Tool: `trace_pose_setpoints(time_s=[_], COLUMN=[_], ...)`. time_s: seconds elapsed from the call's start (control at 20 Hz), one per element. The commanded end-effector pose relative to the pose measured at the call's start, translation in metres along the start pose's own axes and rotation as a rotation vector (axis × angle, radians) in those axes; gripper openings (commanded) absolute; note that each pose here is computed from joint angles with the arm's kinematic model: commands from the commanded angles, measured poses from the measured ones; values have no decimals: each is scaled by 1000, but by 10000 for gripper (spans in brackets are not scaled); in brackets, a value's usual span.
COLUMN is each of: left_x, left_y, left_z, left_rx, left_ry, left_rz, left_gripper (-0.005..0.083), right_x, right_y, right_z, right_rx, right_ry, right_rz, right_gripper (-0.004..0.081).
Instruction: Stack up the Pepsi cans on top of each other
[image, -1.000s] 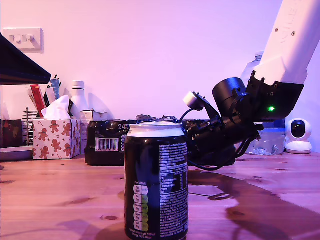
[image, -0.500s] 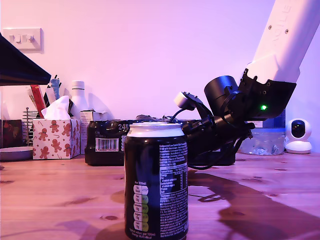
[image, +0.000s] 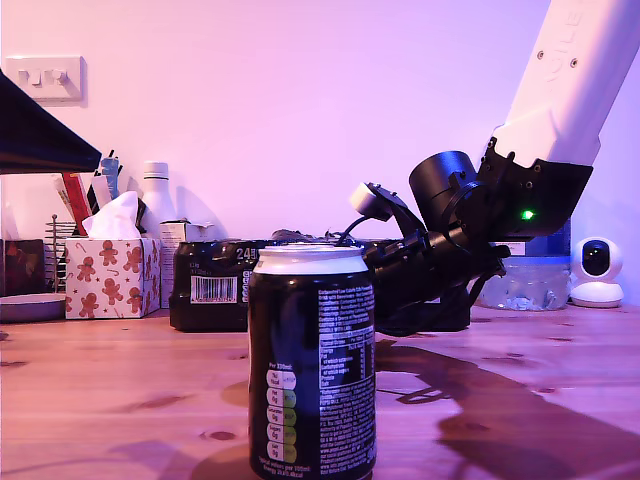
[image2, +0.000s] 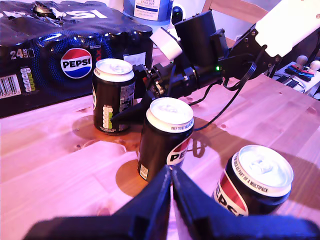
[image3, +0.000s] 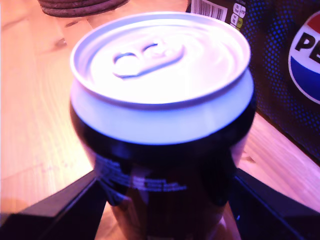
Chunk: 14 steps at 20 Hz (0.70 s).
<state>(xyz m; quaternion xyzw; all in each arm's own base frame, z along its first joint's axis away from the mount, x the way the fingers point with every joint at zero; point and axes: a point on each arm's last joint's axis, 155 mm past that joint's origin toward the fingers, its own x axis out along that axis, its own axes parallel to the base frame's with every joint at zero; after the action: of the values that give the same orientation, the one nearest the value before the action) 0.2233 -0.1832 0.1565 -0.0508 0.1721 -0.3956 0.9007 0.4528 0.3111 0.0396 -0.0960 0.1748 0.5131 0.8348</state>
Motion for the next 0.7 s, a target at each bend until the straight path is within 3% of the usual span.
trace_pose_setpoints(time_s=[0.0,0.25,0.55,0.65], left_x=[1,6,25,30], left_y=[1,4,-5,-9], left_z=[-7,-15,-21,-24], left_rx=[-7,-10,4,11], left_ry=[15,46,68,76], left_rz=[0,2,-55,-77], left_gripper=[-21,-3,132,246], right_x=[0,-15,-27,-29], right_y=[-5,-13,-18,-19], right_z=[7,33,51,53], right_rx=[4,-14,-32,-31], right_ry=[-18,-54,-77,-76], right_rz=[-3,-25,-44,-47], right_gripper=[450,442,440,440])
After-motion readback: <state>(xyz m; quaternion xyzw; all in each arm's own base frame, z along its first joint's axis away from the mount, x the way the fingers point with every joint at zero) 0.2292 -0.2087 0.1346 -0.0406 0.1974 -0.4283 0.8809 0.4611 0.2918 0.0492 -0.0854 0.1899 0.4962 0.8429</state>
